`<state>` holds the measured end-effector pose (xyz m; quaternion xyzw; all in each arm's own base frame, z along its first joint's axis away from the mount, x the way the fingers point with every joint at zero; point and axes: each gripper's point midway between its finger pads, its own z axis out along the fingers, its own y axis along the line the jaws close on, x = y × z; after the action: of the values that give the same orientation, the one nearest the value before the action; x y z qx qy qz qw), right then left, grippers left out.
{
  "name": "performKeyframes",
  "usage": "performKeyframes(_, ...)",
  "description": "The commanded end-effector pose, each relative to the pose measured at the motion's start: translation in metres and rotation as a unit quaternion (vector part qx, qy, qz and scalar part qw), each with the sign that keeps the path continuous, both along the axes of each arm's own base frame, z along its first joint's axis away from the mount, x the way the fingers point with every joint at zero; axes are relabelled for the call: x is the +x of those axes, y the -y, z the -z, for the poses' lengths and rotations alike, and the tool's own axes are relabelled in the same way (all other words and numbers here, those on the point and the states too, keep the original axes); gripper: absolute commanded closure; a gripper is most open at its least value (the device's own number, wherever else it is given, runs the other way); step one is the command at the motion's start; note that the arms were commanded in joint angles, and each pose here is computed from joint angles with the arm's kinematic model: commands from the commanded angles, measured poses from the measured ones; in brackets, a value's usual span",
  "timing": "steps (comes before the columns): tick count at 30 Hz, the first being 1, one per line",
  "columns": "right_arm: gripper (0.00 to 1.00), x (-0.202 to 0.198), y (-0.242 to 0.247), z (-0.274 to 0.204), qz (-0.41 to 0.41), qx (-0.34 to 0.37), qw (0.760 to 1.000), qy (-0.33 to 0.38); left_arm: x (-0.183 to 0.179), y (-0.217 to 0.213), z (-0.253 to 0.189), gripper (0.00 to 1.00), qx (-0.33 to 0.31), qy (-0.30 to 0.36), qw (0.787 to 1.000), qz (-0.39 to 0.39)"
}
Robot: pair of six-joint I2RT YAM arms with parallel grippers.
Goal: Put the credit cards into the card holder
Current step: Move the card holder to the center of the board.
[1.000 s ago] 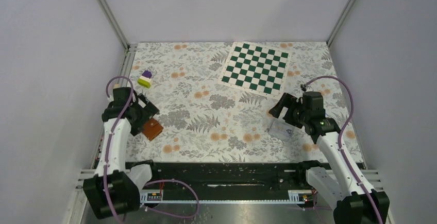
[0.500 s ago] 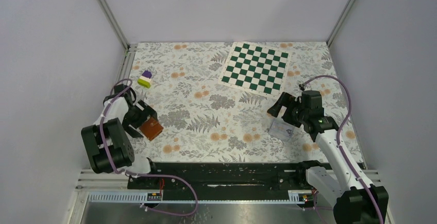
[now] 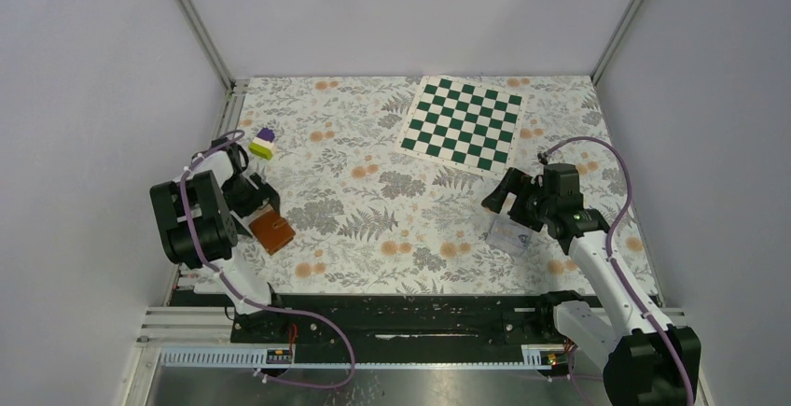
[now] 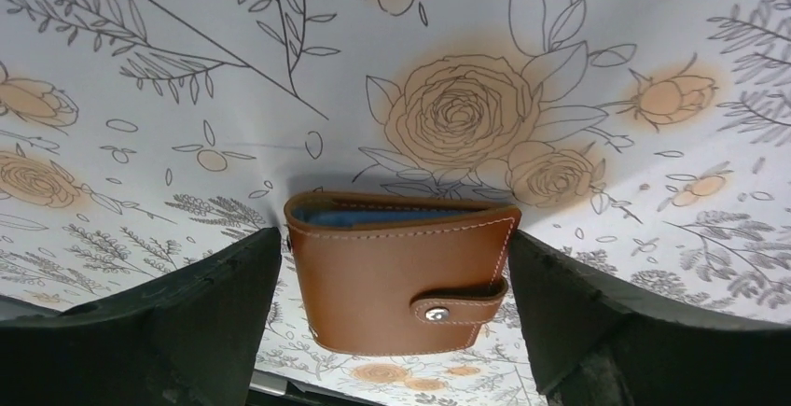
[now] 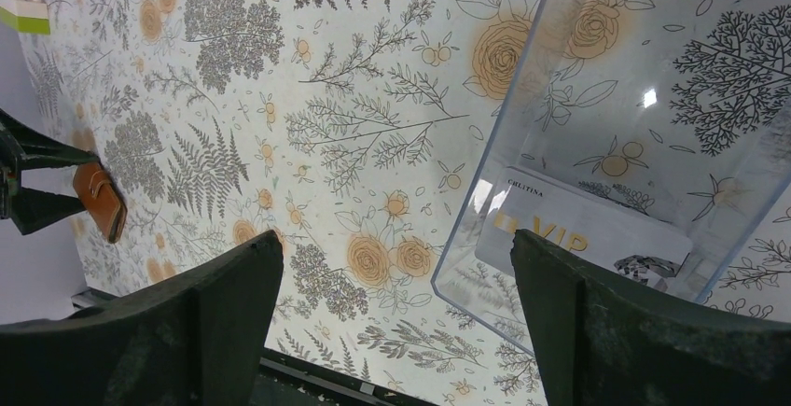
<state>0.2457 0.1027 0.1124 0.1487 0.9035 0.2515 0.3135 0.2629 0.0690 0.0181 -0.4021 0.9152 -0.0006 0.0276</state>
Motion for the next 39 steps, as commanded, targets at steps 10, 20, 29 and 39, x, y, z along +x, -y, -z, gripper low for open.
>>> performKeyframes(10,0.02,0.003,0.001,-0.001,-0.008,-0.009,1.000,0.009,0.017,0.052,-0.001,0.23,0.004,-0.008,0.993,0.114)
performKeyframes(20,0.02,-0.007,0.008,0.008,-0.018,-0.035,0.999,0.001,0.051,0.185,-0.017,0.26,-0.070,0.045,0.973,0.216)
performKeyframes(29,0.01,-0.009,0.003,-0.020,-0.042,-0.032,0.999,0.006,0.063,0.217,-0.061,0.10,-0.095,0.126,0.956,0.246)
performKeyframes(39,0.01,-0.009,-0.056,-0.044,-0.123,-0.032,0.992,-0.015,0.023,0.185,-0.076,0.07,-0.190,0.221,0.930,0.222)
